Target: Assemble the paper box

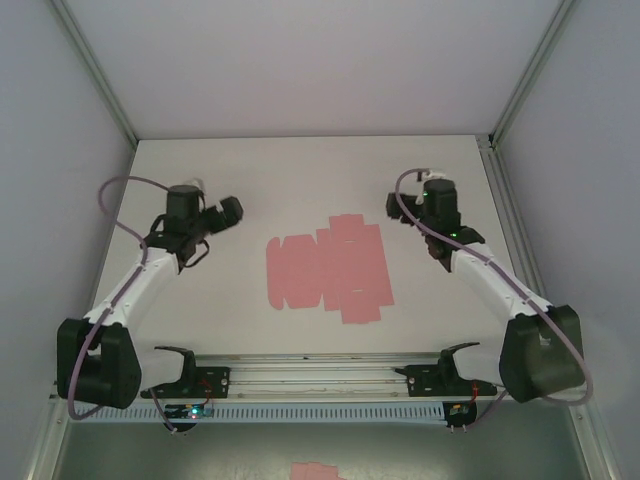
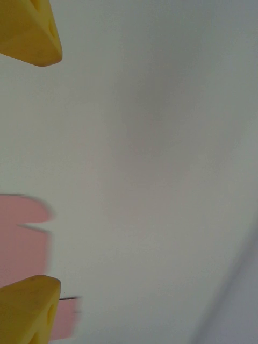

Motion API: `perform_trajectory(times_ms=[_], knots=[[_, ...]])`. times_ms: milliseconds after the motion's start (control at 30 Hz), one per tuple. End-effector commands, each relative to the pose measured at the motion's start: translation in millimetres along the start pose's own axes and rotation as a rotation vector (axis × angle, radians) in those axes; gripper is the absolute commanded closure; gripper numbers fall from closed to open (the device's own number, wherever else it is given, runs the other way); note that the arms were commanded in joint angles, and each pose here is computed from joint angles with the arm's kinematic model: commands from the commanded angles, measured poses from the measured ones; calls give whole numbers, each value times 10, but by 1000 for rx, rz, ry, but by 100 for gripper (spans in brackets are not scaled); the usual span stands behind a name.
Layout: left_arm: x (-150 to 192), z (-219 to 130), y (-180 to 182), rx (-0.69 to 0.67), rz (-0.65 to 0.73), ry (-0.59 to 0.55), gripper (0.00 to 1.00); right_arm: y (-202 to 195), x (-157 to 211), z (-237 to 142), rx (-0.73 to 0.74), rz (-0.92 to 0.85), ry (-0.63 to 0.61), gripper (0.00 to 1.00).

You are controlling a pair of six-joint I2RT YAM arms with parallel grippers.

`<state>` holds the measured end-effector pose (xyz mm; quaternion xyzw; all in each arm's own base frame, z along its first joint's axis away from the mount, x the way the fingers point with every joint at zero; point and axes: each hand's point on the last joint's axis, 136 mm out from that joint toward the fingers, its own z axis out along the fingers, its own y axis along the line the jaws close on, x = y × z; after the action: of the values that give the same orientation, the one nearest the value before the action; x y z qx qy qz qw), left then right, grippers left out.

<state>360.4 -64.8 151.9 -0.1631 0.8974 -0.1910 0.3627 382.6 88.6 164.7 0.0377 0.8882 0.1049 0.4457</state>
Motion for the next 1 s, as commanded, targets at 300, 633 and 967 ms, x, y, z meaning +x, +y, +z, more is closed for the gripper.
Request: perform_trajectory(times_ms=[300,633,967], knots=[[1334,284,-524,205,-200,524,7,147,1492,310,21,43,489,28],[1616,347,-660,249,-172,687,20,165,1900,423,4,98,596,39],[1877,417,-402,125,-163,780,22,142,2185,411,-4,144,649,43]])
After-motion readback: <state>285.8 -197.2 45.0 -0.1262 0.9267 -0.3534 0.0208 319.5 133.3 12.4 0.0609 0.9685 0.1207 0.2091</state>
